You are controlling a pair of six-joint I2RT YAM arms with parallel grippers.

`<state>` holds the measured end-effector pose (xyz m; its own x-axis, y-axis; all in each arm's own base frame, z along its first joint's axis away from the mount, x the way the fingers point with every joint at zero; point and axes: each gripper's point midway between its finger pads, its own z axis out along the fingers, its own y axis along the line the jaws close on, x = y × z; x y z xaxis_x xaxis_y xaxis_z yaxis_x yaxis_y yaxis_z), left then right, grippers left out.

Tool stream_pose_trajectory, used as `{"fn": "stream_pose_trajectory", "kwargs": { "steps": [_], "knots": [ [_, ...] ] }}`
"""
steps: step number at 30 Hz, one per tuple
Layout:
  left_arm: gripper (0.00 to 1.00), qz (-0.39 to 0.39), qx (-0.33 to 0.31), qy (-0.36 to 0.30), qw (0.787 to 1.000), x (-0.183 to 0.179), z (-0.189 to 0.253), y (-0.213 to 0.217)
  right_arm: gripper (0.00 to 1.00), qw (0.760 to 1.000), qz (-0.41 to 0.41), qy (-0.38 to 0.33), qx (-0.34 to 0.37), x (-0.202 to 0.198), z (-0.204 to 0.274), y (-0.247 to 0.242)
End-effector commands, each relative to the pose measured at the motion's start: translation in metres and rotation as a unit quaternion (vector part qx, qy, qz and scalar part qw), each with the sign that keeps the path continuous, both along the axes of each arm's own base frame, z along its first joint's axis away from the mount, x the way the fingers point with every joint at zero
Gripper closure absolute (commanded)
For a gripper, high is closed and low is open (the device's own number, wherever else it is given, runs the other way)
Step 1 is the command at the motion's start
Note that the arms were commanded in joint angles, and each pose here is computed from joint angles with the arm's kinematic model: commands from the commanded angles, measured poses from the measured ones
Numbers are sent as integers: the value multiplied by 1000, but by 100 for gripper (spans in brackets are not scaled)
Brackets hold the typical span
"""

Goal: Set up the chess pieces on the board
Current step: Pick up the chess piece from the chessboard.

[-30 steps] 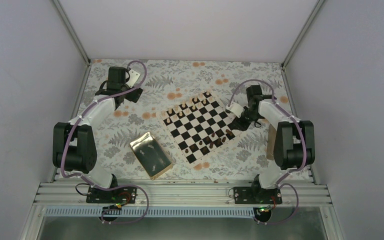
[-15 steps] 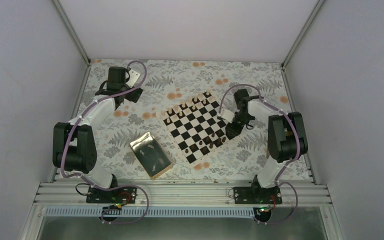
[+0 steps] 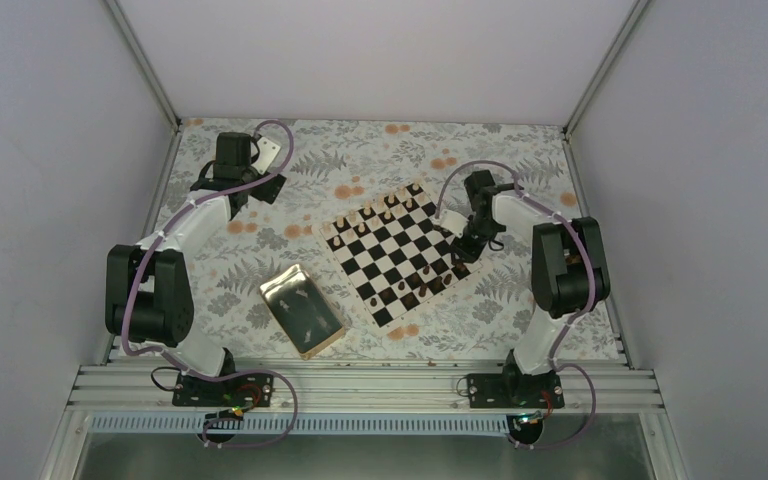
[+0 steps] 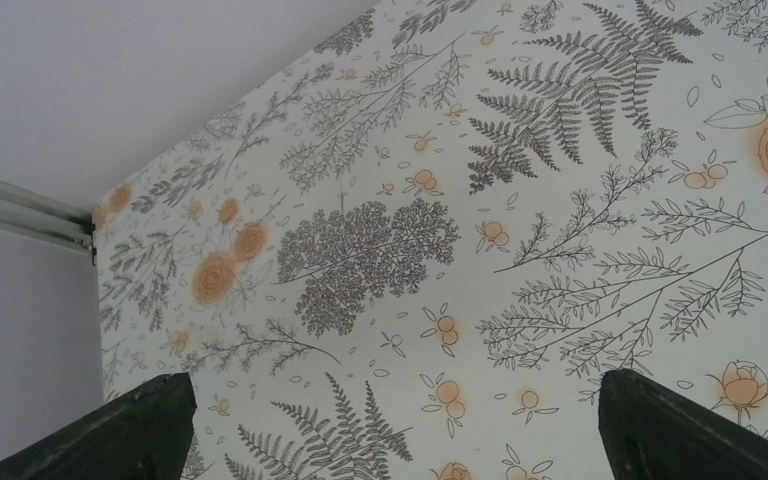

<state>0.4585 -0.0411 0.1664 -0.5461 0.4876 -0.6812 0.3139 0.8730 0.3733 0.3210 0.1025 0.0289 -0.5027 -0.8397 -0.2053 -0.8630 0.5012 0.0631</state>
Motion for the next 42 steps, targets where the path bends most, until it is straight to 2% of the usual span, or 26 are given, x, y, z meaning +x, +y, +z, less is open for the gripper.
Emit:
{"fn": "stream_pose_trajectory", "kwargs": {
  "steps": [1,12,20,23,26,29,33,37,42],
  "knots": [
    [0,-1,5,-7,1000,3,2,-1,61,1000,5,13,-6,-4,0,4],
    [0,-4,6,-6,1000,4,-1,-1,62,999,4,32,-14,-11,-7,6],
    [0,-6,5,-5,1000,5,-4,-2,71,999,-7,39,-33,-14,-14,2],
    [0,-7,4,-5,1000,6,-4,-3,79,999,-10,26,-33,-10,-13,2],
    [0,-7,5,-4,1000,6,-5,-3,87,1000,-16,-1,-25,-2,-8,3],
    [0,-7,7,-7,1000,7,-2,-2,90,999,-20,-41,-7,6,3,6],
    [0,-7,3,-8,1000,9,-1,-3,92,995,-22,-92,41,16,26,19],
    [0,-8,-4,-10,1000,11,3,-5,91,980,-25,-175,96,30,56,32],
    [0,-5,-5,-10,1000,9,3,-4,90,961,-35,-231,150,31,65,41]
  ]
}}
